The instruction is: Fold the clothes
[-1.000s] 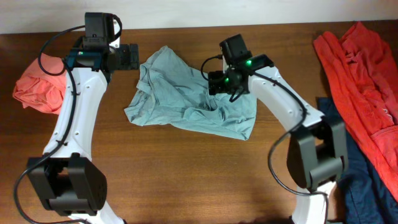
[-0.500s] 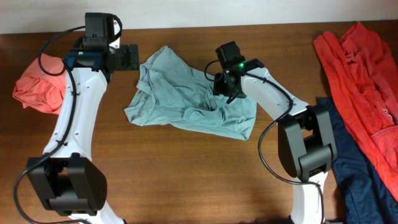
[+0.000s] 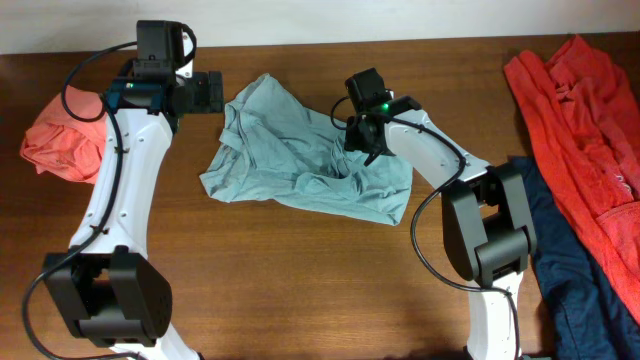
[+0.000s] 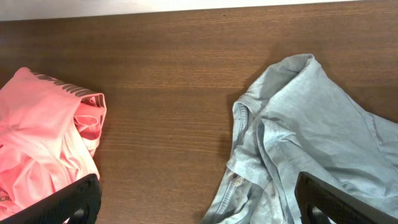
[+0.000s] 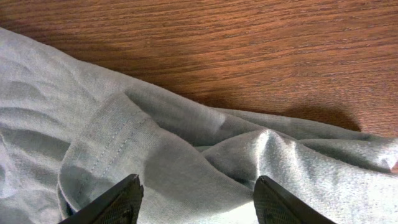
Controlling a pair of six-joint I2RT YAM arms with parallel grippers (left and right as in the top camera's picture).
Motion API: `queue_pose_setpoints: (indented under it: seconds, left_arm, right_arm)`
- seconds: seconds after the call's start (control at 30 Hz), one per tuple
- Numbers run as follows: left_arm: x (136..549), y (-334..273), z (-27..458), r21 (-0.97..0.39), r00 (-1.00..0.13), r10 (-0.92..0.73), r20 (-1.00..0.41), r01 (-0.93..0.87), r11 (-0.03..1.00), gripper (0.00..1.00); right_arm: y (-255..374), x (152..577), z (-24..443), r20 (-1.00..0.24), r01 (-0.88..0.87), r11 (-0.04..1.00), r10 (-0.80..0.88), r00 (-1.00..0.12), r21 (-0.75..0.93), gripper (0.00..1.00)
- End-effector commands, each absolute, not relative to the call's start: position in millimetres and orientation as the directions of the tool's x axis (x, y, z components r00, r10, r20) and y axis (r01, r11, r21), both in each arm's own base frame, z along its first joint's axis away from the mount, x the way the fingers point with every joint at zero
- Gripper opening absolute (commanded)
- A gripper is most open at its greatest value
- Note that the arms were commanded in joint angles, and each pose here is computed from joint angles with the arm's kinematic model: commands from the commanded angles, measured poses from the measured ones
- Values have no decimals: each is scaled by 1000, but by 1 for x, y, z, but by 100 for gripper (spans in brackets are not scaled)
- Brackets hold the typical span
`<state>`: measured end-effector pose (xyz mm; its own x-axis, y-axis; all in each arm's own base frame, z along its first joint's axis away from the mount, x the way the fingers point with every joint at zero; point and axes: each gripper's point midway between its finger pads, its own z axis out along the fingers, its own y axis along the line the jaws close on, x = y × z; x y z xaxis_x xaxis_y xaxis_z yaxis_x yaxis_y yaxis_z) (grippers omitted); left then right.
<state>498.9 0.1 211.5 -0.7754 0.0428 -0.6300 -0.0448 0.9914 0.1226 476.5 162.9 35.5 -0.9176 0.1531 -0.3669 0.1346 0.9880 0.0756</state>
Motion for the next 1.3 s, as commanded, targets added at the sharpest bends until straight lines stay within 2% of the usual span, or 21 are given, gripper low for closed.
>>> queue_pose_setpoints:
  seconds: [0.0, 0.07, 0.17, 0.3, 0.4, 0.47, 0.73, 0.87, 0.9, 0.93, 0.97, 1.0, 1.07, 1.27]
  left_arm:
    - [502, 2, 213, 135, -774, 56, -631, -38, 990, 99]
    - [502, 2, 213, 135, -774, 56, -631, -38, 990, 99]
    - [502, 2, 213, 135, -774, 56, -631, -38, 990, 99]
    - [502, 2, 213, 135, -774, 56, -631, -38, 990, 99]
    - [502, 2, 213, 135, -774, 56, -631, -38, 990, 99]
    - [502, 2, 213, 135, -774, 56, -631, -38, 990, 99]
    - [502, 2, 213, 135, -774, 56, -631, -38, 990, 99]
    - [502, 2, 213, 135, -774, 56, -631, -38, 990, 99]
    - [502, 2, 213, 136, -774, 56, -631, -38, 990, 99]
    - [502, 2, 213, 136, -774, 56, -631, -38, 990, 99]
    - [502, 2, 213, 135, -774, 56, -631, -38, 990, 99]
    - [502, 2, 213, 135, -773, 56, -632, -38, 990, 99]
    - [502, 2, 213, 135, -772, 56, -633, -39, 990, 99]
    - [502, 2, 213, 135, -772, 56, -633, -39, 990, 99]
  right_arm:
    - [160, 478, 25, -365, 143, 989, 148, -919, 42, 55]
    - [160, 478, 24, -364, 128, 991, 134, -922, 39, 41]
    - [160, 477, 24, -363, 127, 991, 133, -922, 39, 29]
    - [161, 480, 25, -373, 107, 994, 112, -921, 35, 23]
    - [162, 481, 26, -379, 106, 994, 112, -919, 39, 6]
    - [163, 483, 26, -385, 93, 995, 101, -917, 40, 4]
    - [167, 487, 29, -402, 58, 997, 71, -913, 45, 4]
    - [174, 496, 33, -436, -17, 998, 8, -900, 55, 4]
    - [174, 497, 34, -441, -18, 998, 9, -898, 57, 8]
    - [175, 498, 34, -446, -33, 998, -6, -895, 52, 21]
    - [177, 500, 35, -454, -63, 997, -35, -891, 48, 40]
    - [181, 501, 36, -461, -103, 993, -69, -884, 48, 47]
    - [185, 502, 37, -470, -152, 987, -113, -876, 47, 50]
    - [187, 507, 37, -489, -199, 980, -158, -858, 32, 50]
